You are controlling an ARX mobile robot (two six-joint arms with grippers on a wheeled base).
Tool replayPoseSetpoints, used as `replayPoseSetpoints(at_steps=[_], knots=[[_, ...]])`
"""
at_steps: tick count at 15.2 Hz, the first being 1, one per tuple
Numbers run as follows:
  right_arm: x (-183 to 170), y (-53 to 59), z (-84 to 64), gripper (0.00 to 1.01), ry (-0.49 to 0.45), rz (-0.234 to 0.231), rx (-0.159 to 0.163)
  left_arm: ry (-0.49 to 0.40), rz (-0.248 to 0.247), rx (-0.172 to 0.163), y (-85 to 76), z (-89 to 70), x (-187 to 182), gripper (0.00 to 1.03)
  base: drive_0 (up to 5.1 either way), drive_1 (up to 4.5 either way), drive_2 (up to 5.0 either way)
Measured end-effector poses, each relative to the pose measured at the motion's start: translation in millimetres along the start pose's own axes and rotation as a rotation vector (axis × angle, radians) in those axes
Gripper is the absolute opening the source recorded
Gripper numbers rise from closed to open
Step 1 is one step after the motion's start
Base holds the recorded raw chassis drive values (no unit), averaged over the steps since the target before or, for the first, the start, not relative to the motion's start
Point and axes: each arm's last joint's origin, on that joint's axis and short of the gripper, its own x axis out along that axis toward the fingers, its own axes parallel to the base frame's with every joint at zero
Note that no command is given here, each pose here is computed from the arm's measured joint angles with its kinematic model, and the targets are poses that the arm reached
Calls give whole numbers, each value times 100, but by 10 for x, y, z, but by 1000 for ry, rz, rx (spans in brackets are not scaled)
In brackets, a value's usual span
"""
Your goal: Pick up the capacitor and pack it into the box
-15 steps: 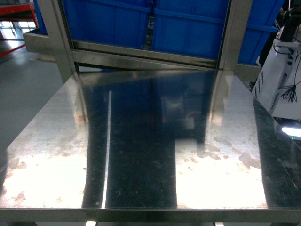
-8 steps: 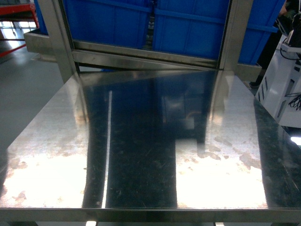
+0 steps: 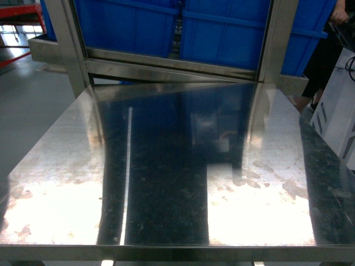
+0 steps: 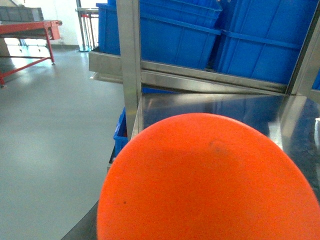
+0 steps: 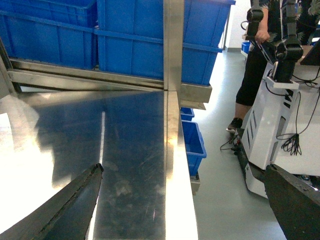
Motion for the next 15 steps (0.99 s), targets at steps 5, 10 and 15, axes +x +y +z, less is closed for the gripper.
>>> replayPoseSetpoints(at_steps=[5, 10, 15], knots=[[0, 0, 0, 98, 0, 0, 0, 0, 0, 0, 0, 0, 0, 44, 0, 0, 0], [0, 0, 2, 98, -2, 0, 0, -1, 0, 0, 0, 1, 0, 44, 0, 0, 0], [0, 0, 4, 98, -4, 0, 0, -4, 0, 0, 0, 4, 0, 44, 0, 0, 0]])
